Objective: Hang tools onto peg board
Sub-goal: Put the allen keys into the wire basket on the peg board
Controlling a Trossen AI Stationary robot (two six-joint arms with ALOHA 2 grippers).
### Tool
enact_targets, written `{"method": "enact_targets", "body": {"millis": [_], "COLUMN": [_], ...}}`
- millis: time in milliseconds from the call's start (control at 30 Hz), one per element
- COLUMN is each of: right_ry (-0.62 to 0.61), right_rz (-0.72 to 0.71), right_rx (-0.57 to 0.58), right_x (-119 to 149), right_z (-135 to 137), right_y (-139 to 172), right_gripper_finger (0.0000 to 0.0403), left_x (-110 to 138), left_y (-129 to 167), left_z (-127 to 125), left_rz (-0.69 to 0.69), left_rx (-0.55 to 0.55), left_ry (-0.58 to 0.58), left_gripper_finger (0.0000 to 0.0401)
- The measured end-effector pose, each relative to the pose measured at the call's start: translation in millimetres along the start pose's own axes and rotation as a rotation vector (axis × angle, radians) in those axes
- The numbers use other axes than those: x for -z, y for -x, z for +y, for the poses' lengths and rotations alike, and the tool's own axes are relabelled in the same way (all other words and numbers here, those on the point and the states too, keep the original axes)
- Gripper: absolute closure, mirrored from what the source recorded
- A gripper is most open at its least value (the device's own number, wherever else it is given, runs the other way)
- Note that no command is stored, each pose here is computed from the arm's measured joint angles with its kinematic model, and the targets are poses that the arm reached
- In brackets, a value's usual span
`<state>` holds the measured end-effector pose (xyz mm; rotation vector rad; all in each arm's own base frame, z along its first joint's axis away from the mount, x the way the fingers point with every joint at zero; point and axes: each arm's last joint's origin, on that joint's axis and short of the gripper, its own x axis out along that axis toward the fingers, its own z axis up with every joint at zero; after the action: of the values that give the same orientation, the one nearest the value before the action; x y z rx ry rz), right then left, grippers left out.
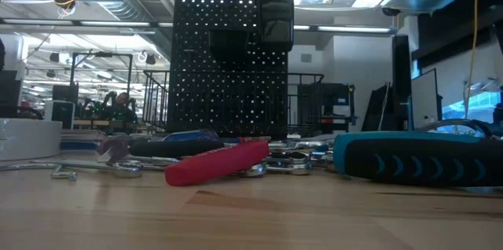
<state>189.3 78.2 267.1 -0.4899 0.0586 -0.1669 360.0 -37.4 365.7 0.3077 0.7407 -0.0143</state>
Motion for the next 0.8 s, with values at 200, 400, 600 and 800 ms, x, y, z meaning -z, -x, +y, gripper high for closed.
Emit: {"method": "enact_targets", "body": {"millis": [200, 400, 600, 800], "right_ry": [0.071, 0.112, 0.164, 0.136], "right_rz": [0.011, -0.008, 0.007, 0.044], "right_rx": [0.065, 0.082, 0.009, -0.003], "right_x": [-1.7, -4.3, 2.9, 12.5], "right_z": [-3.4, -4.6, 6.1, 8.5], "right_y": [0.7, 0.3, -8.4, -23.8], "right_gripper_finger": [0.0132, 0.0132, 0.0132, 0.0149], "left_x": [0.4, 0.4, -2.1, -3.7], "left_y": [0.6, 0.4, 0.3, 0.3], "left_z": [-4.4, -4.9, -5.4, -4.8], "left_rz": [0.008, 0.008, -0.018, -0.035], "left_rx": [0.021, 0.026, 0.031, 0.029], "left_ry": [0.003, 0.004, 0.006, 0.004], "left_gripper_finger": [0.0397, 0.0395, 0.0395, 0.0396]}}
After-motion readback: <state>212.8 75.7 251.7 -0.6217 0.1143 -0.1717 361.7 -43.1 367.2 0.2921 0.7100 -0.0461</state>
